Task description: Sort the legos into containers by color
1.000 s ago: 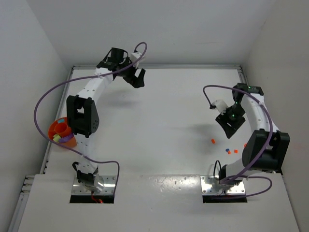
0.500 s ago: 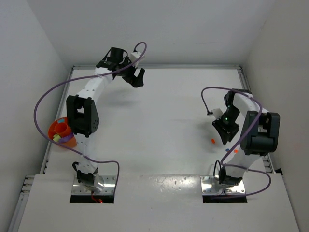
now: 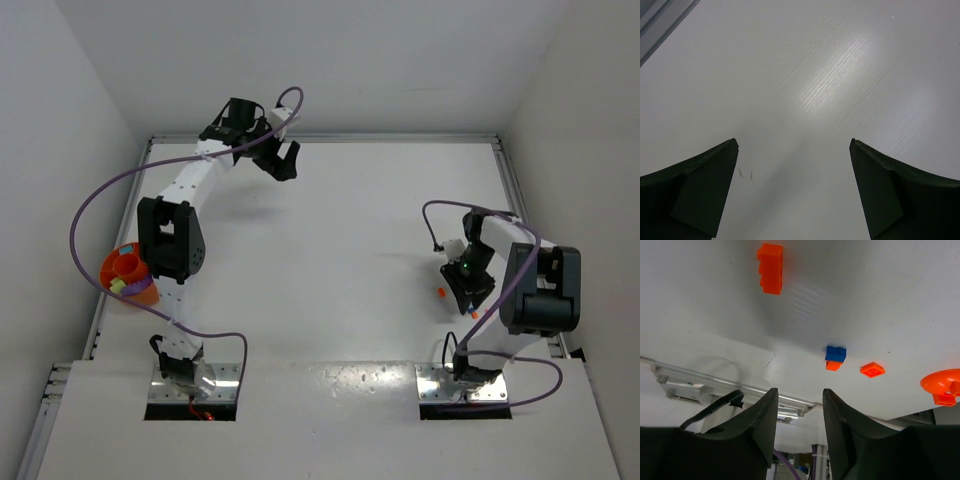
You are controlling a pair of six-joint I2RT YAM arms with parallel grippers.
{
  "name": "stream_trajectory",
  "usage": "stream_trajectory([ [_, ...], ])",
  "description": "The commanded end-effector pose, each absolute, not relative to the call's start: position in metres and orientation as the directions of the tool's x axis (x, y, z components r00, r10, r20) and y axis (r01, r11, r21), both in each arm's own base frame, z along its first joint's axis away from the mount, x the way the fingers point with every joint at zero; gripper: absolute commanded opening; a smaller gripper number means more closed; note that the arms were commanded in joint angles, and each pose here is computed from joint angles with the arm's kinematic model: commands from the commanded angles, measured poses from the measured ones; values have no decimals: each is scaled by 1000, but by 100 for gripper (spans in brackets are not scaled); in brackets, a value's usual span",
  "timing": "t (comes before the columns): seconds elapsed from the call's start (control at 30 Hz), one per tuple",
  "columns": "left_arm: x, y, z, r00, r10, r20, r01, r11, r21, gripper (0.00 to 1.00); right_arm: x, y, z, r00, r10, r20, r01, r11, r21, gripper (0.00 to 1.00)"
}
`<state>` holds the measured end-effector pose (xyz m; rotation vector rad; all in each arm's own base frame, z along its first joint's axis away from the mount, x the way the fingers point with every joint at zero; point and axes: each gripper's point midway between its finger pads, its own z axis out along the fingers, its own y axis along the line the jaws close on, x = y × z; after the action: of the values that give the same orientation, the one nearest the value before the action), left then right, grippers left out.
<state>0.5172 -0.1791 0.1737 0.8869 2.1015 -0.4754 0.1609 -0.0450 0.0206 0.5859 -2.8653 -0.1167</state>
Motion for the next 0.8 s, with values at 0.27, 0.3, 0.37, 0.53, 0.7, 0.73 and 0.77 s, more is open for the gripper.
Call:
stream_trajectory([
  [0.27,525,-173,187,-423,416,-805,717,697,-17,100,173,-56,0,-934,-327,146,-325,945,42,42],
  [0.3,525,-173,187,-423,416,-805,717,697,-16,100,172,-57,0,-933,-327,150,-326,945,34,44],
  [0.37,525,-173,187,-423,416,-805,717,697,-16,100,171,-59,-1,-935,-318,158,-316,948,39,45],
  [0.53,523,-173,184,-430,418,-800,717,697,-22,100,171,-69,-1,-937,-312,160,-313,950,19,45],
  [0.7,523,-173,184,-437,411,-800,713,700,-29,100,168,-69,-5,-930,-324,173,-322,946,41,40],
  [0.73,523,-173,184,-437,411,-800,713,700,-29,100,169,-71,-7,-930,-323,174,-320,946,44,40],
  [0.77,523,-168,180,-448,409,-795,706,707,-34,100,169,-71,-7,-930,-323,174,-320,946,44,40],
])
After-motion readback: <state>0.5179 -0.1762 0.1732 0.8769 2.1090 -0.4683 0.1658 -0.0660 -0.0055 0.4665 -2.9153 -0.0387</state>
